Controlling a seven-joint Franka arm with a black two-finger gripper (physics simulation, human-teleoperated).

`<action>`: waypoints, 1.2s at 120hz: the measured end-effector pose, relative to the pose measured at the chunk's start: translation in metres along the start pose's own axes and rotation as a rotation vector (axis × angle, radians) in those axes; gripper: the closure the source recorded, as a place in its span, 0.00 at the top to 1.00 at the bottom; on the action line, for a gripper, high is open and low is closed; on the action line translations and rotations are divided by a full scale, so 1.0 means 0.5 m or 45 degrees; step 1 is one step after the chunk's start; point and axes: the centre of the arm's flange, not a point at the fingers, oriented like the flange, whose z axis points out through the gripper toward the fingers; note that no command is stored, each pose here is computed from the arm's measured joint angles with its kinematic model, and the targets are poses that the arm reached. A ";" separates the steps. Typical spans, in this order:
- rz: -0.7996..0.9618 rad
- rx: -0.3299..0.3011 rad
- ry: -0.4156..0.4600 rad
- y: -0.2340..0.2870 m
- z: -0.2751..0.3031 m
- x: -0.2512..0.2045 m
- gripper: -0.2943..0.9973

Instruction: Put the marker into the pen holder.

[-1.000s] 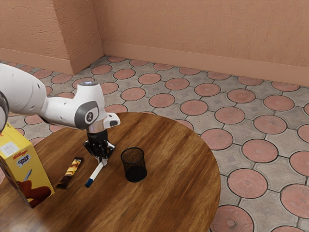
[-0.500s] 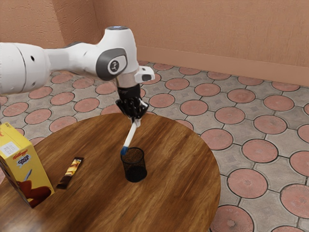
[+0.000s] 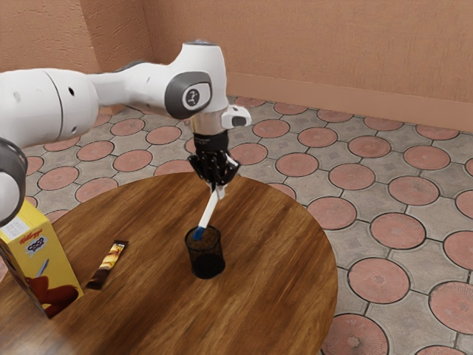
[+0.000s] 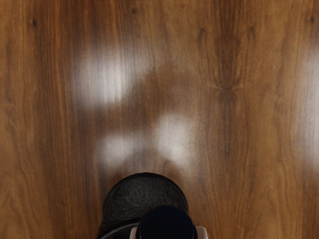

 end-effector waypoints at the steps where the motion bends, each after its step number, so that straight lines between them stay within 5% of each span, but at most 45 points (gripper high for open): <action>1: -0.003 0.000 0.001 -0.003 0.003 0.002 0.18; 42: -0.034 -0.005 0.109 -0.057 0.039 0.019 0.20; 104: -0.034 -0.027 0.109 -0.051 0.074 -0.092 0.25; 127: -0.045 -0.028 0.024 -0.061 0.139 -0.158 0.28; 144: -0.042 -0.043 0.140 -0.058 0.018 -0.140 0.48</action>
